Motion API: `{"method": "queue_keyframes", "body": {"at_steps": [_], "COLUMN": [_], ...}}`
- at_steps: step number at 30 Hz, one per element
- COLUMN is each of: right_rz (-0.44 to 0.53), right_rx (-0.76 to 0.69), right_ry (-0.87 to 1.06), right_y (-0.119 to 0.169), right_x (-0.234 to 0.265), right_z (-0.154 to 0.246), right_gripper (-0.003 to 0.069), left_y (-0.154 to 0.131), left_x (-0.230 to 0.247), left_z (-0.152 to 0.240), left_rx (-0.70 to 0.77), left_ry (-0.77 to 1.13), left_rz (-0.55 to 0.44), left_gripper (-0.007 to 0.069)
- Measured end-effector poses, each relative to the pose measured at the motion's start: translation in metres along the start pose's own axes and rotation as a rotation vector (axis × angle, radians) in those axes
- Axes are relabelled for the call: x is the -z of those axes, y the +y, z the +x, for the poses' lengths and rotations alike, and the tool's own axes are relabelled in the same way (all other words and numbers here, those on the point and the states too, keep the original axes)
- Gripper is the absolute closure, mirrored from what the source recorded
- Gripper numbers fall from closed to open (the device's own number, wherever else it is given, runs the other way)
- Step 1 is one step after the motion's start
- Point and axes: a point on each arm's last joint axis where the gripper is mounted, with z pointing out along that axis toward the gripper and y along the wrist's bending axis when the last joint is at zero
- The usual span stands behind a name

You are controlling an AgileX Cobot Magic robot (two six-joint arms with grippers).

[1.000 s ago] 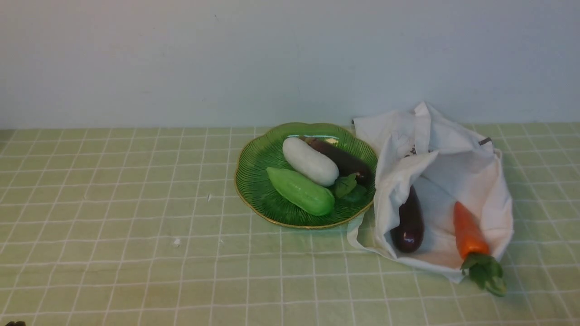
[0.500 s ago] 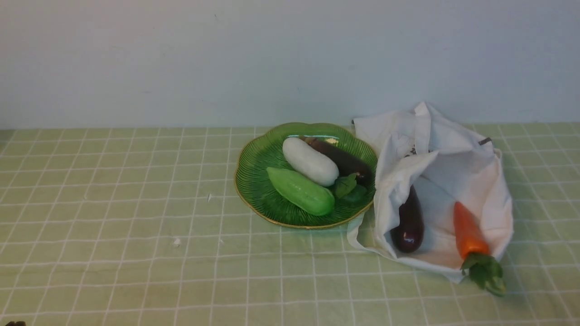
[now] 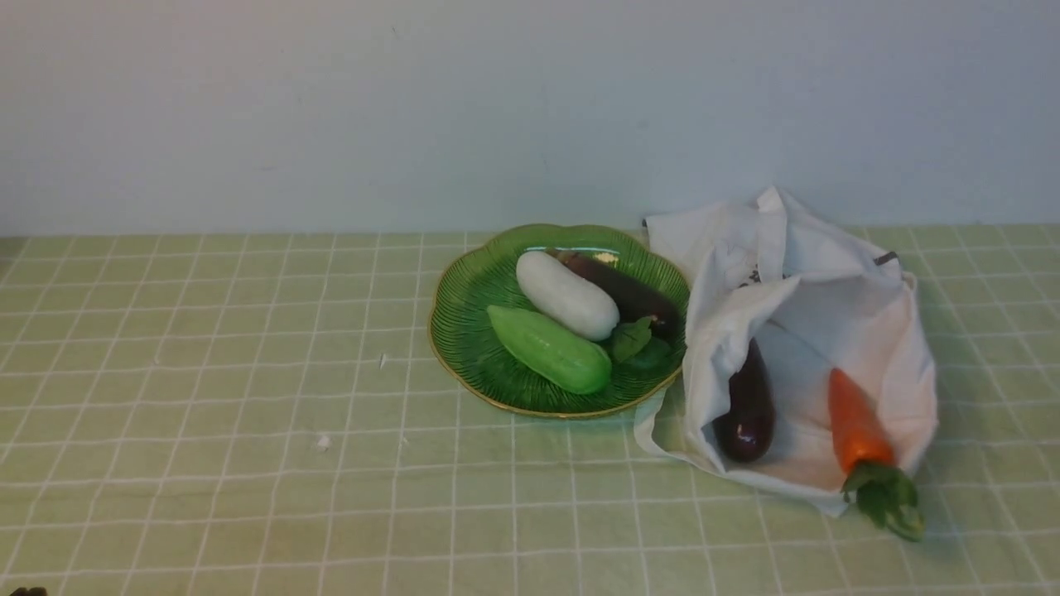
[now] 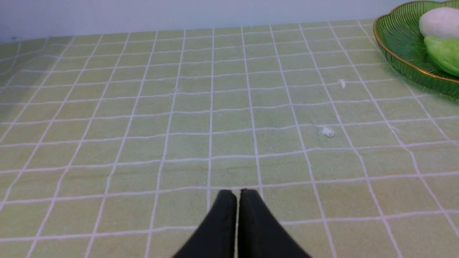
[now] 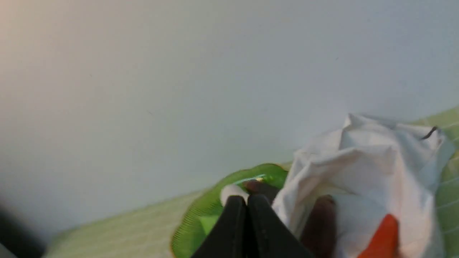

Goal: Take vegetables from bag on green coffee tablecloth place on plate.
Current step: 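Reach into the cloth bag and grasp a vegetable inside it with the right gripper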

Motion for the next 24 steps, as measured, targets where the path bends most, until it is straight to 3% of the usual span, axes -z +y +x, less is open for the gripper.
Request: {"method": "queue_keyframes", "body": {"at_steps": [1,2,5,14,19,24], "right_rz": [0.073,0.063,0.196,0.246,0.263,0.276], "right_rx": [0.056,0.069,0.092,-0.071,-0.096,-0.094], "right_ry": [0.091,0.15,0.459,0.841,0.881,0.907], "right_y": [0.001,0.0,-0.013,-0.047,-0.061,-0.073], "right_x": [-0.009,-0.012,-0.051,-0.145,-0.179,-0.22], "right_z": [-0.011,-0.012,-0.018,0.023,0.038,0.038], "right_gripper": [0.0673,0.0673,0.0673,0.0644,0.054,0.0356], "left_y": [0.0,0.0,0.0,0.0,0.0,0.0], "left_x": [0.0,0.0,0.0,0.0,0.0,0.0], "left_z": [0.0,0.0,0.0,0.0,0.0,0.0], "left_rx": [0.0,0.0,0.0,0.0,0.0,0.0], "left_ry": [0.0,0.0,0.0,0.0,0.0,0.0], "left_rz": [0.0,0.0,0.0,0.0,0.0,0.0], "left_gripper": [0.063,0.063,0.063,0.063,0.063,0.063]}}
